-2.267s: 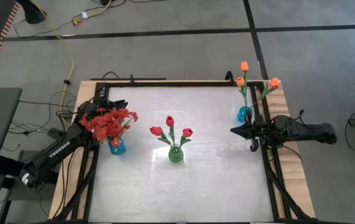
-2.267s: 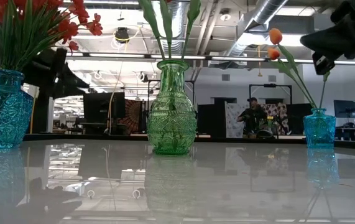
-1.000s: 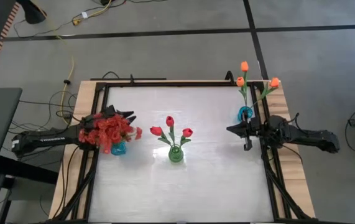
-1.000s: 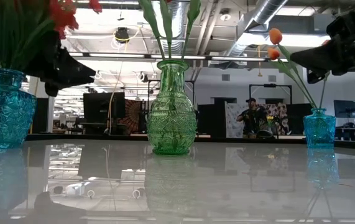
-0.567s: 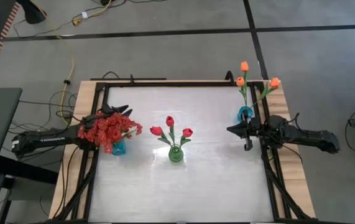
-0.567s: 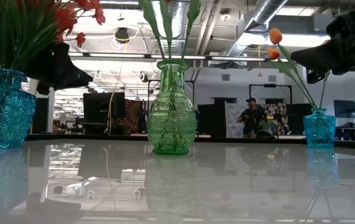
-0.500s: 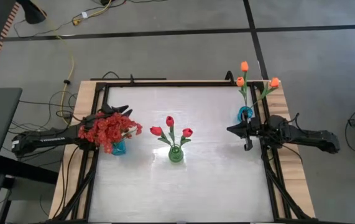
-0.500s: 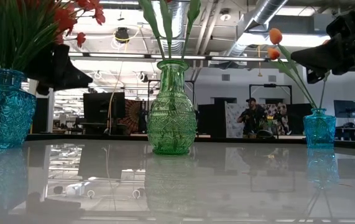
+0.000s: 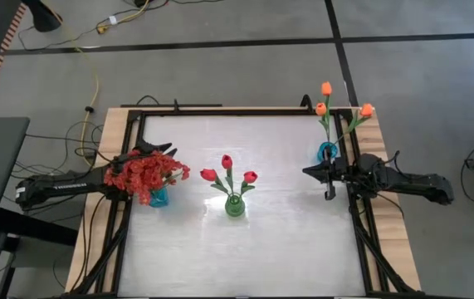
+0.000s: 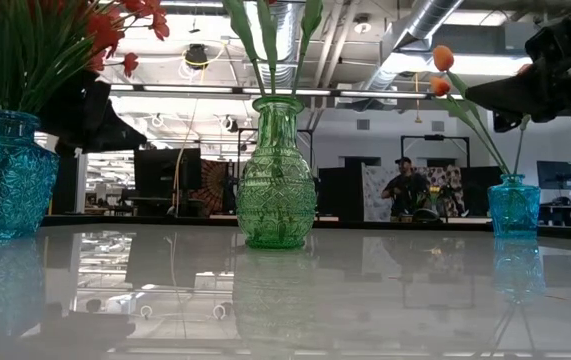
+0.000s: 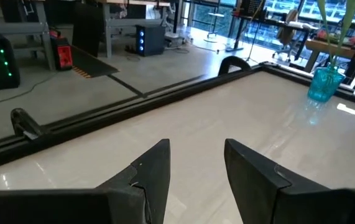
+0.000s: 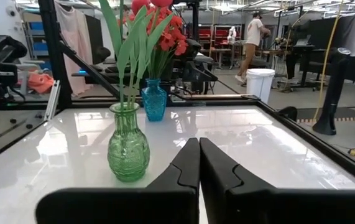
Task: Sort flowers into vase by color
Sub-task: Return to Home Position
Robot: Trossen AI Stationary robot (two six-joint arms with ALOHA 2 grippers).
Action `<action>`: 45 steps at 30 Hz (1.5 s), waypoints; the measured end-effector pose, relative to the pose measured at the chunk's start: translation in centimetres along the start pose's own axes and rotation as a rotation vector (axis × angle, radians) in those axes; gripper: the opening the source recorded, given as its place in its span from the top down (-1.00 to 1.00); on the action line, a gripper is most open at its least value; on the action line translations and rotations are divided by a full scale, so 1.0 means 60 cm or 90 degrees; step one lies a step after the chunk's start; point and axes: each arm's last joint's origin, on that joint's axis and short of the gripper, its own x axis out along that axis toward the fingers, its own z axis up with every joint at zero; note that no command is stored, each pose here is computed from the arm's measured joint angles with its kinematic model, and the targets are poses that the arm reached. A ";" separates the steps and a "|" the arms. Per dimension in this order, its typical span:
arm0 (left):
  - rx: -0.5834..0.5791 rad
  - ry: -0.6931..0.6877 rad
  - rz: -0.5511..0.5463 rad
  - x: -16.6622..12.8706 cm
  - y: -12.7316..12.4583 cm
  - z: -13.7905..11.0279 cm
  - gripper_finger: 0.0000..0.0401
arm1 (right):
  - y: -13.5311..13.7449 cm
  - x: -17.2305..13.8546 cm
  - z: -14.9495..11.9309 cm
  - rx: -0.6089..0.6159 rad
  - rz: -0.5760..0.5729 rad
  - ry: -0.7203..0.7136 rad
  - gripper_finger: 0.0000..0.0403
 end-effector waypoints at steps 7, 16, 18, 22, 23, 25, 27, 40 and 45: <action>0.000 0.000 0.000 0.000 0.000 0.000 0.31 | 0.000 0.000 0.000 -0.002 -0.002 0.000 0.79; 0.003 0.000 0.000 0.000 0.000 0.000 0.31 | 0.000 0.000 0.000 -0.002 -0.002 0.000 0.79; 0.003 0.000 0.000 0.000 0.000 0.000 0.31 | 0.000 0.000 0.000 -0.002 -0.003 0.000 0.79; 0.003 0.000 0.000 0.000 0.000 0.000 0.31 | 0.000 0.000 0.000 -0.002 -0.003 0.000 0.79; 0.003 0.000 0.000 0.000 0.000 0.000 0.31 | 0.000 0.000 0.000 -0.002 -0.003 0.000 0.79; 0.003 0.000 0.000 0.000 0.000 0.000 0.31 | 0.000 0.000 0.000 -0.002 -0.003 0.000 0.79; 0.003 0.000 0.000 0.000 0.000 0.000 0.31 | 0.000 0.000 0.000 -0.002 -0.003 0.000 0.79; 0.003 0.000 0.000 0.000 0.000 0.000 0.31 | 0.000 0.000 0.000 -0.002 -0.003 0.000 0.79; 0.003 0.000 0.000 0.000 0.000 0.000 0.31 | 0.000 0.000 0.000 -0.001 -0.003 0.000 0.79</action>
